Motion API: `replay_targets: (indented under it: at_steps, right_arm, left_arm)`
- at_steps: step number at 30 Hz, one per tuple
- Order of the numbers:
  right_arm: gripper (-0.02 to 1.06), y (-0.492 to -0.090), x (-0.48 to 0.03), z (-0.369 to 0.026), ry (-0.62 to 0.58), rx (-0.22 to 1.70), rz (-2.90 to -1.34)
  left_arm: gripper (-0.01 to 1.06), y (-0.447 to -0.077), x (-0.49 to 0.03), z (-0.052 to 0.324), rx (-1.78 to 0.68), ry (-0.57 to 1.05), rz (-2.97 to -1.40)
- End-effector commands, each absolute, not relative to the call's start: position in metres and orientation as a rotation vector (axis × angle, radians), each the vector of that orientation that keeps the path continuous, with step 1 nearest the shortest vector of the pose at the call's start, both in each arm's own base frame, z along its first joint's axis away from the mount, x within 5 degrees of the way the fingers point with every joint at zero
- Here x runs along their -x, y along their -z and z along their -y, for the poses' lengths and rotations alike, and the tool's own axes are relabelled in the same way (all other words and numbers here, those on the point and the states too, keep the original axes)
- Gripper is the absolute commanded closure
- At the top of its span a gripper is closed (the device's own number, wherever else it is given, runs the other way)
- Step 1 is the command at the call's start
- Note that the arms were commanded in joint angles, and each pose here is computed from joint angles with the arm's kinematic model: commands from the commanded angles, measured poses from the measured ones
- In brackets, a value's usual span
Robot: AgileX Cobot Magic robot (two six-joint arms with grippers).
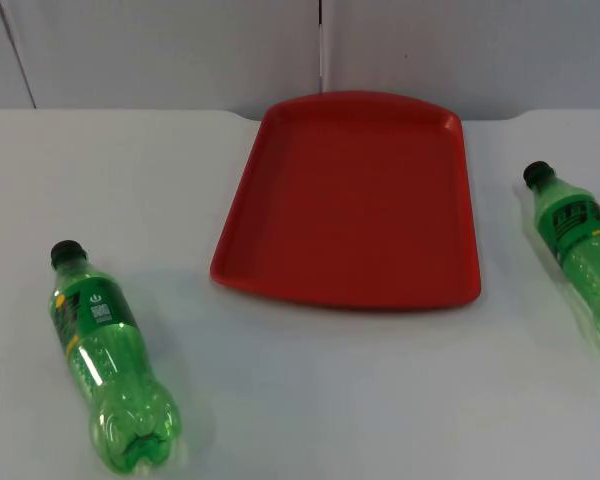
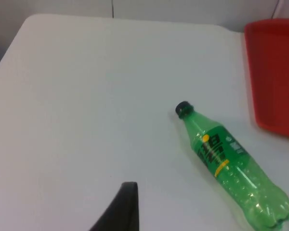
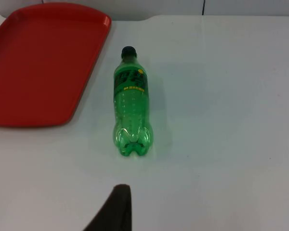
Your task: Place the bottle upright on the tray.
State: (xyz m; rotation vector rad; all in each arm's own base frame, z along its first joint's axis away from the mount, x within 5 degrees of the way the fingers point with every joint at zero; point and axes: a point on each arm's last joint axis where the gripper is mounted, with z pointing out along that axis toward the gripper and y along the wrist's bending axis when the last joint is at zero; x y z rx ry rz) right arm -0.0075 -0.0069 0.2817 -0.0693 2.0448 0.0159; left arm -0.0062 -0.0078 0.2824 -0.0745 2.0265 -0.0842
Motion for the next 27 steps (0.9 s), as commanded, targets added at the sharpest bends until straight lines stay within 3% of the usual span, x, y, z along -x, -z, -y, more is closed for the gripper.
replay_targets:
  at_steps: [1,27]
  right_arm:
    - [-0.01,-0.280,0.007,0.007,-0.012,0.067,-2.042]
    - [-0.01,-0.280,0.007,0.007,-0.012,0.067,-2.042]
  left_arm:
    - [0.00,-0.294,0.006,0.010,0.072,0.123,-1.994]
    - [0.00,-0.346,-0.059,0.011,0.113,0.218,-2.186]
